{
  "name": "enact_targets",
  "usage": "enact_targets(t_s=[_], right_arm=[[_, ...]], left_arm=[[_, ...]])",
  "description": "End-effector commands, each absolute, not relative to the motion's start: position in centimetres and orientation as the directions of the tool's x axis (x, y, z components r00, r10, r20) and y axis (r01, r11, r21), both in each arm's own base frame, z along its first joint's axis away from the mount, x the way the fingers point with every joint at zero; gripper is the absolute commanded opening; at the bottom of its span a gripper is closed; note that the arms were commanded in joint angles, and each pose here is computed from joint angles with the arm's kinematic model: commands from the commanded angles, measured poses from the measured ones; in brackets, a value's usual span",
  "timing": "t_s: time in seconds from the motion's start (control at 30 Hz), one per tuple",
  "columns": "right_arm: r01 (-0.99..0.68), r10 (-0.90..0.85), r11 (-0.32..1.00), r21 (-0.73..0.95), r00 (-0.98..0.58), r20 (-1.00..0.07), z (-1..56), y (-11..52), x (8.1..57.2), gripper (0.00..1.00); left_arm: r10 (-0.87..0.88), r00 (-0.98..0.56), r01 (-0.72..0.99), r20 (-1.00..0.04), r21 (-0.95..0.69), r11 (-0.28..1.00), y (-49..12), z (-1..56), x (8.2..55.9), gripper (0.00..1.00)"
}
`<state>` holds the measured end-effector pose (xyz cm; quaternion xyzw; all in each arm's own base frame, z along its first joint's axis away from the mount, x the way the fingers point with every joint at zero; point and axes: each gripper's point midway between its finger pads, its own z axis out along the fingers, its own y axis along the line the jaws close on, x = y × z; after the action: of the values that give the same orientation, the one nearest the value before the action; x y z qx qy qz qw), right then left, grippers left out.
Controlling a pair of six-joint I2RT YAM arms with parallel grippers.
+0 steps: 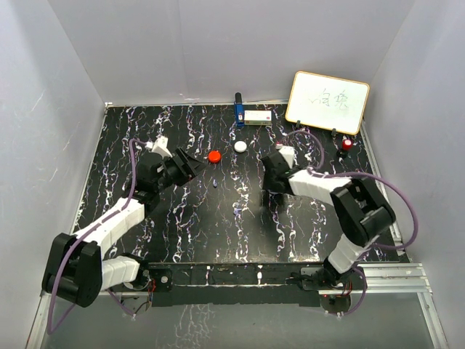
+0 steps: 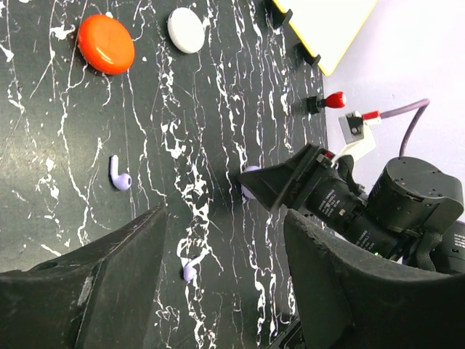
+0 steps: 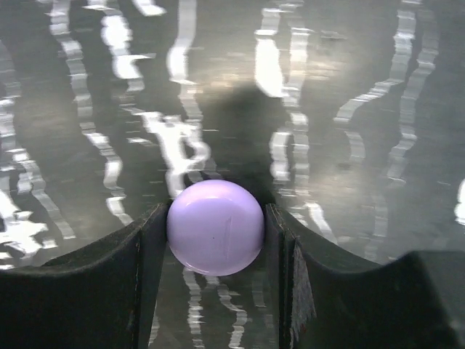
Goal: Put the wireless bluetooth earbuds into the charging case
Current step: Move the charging case to the center of the board.
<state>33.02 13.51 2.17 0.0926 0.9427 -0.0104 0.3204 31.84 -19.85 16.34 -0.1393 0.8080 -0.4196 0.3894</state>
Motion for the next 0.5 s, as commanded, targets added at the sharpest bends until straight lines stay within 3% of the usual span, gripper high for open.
enact_targets(t_s=[0.0, 0.37, 0.47], right_arm=[[0.106, 0.149, 0.989, 0.106, -0.769, -0.621, 2.6, 20.0, 34.5, 0.36], [-0.062, 0.040, 0.987, 0.150, -0.804, -0.593, 0.4, 30.3, 34.5, 0.36], [-0.080, 0.031, 0.984, 0.161, -0.805, -0.593, 0.4, 31.3, 34.3, 0.41]], left_arm=[[-0.533, -0.666, 0.115, -0.523, -0.777, 0.619, -19.6, 16.2, 30.4, 0.63], [-0.535, -0.665, 0.063, -0.521, -0.753, 0.655, -18.0, 14.5, 28.1, 0.63], [-0.529, -0.668, 0.056, -0.524, -0.744, 0.666, -17.8, 14.2, 27.9, 0.63]])
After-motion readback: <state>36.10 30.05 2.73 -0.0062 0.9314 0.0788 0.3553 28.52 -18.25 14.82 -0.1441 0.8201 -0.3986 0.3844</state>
